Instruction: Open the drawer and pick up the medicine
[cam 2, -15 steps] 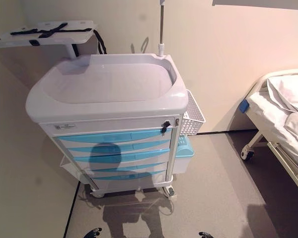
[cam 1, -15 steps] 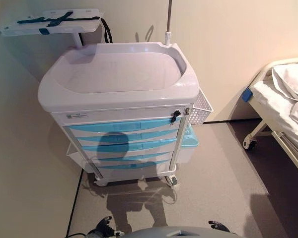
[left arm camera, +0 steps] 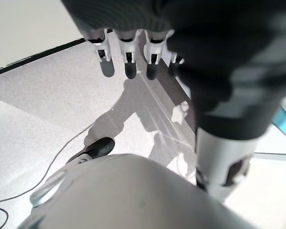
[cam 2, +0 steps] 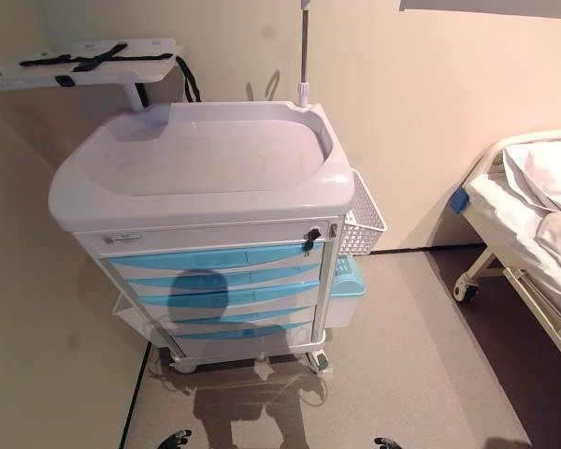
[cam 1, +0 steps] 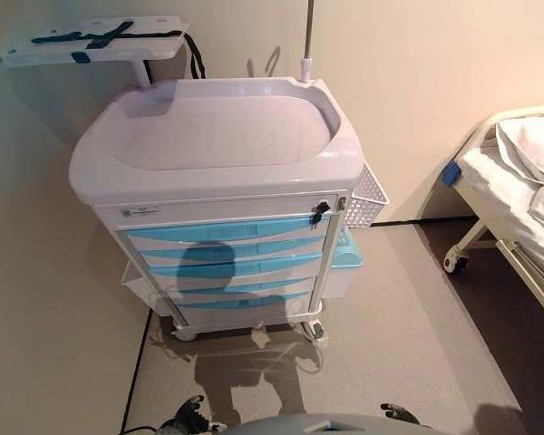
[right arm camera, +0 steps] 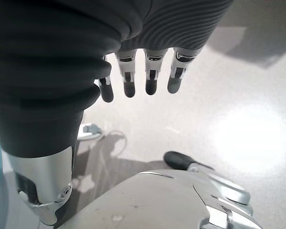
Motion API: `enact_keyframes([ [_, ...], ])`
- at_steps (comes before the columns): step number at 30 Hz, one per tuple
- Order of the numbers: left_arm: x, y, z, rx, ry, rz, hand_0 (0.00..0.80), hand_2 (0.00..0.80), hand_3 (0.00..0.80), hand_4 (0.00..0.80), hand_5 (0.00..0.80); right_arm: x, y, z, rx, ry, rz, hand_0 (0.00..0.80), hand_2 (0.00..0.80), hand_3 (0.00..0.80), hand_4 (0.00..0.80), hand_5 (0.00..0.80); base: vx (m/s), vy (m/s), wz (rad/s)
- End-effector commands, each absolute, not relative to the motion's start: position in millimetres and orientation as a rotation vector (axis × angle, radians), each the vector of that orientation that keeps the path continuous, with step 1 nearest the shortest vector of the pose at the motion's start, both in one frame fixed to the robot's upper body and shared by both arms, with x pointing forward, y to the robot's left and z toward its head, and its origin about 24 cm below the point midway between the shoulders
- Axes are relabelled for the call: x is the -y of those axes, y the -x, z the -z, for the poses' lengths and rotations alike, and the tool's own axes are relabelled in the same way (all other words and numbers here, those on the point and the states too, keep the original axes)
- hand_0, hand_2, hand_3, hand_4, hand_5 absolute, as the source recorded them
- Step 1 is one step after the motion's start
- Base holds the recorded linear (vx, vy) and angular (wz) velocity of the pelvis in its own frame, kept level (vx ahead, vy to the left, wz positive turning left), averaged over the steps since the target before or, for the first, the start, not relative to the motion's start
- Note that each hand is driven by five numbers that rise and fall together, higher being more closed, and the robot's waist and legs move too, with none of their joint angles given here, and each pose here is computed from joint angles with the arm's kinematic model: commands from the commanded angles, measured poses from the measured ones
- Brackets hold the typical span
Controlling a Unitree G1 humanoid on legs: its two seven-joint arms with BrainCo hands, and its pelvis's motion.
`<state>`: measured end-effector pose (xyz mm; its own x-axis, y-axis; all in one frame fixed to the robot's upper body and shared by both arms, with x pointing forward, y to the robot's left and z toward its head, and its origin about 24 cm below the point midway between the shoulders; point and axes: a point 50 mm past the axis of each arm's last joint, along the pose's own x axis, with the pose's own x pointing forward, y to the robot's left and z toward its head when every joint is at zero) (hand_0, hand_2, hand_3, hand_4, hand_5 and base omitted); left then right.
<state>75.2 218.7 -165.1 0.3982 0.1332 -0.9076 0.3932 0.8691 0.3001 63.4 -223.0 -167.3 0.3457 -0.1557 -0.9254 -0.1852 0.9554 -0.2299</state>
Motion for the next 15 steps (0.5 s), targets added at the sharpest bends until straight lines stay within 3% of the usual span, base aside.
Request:
enact_keyframes([
  [1, -202.6, -75.2, 169.7, -1.185, -0.518, 0.214, 0.0, 0.0, 0.0, 0.0, 0.0, 220.6, -83.3, 164.6, -1.167, 0.349, -0.024, 0.0, 0.0, 0.0, 0.0, 0.0, 0.0, 0.0, 0.0],
  [7, -203.9, -81.1, 168.4, -1.175, -0.47, 0.165, 0.0, 0.0, 0.0, 0.0, 0.0, 223.5, -79.4, 165.0, -1.184, 0.351, -0.013, 0.0, 0.0, 0.0, 0.0, 0.0, 0.0, 0.0, 0.0],
  [15, -202.6, -118.1, 157.5, -1.041, -0.255, -0.005, 0.0, 0.0, 0.0, 0.0, 0.0, 224.8, -77.0, 165.1, -1.187, 0.352, -0.015, 0.0, 0.0, 0.0, 0.0, 0.0, 0.002, 0.004, 0.0],
])
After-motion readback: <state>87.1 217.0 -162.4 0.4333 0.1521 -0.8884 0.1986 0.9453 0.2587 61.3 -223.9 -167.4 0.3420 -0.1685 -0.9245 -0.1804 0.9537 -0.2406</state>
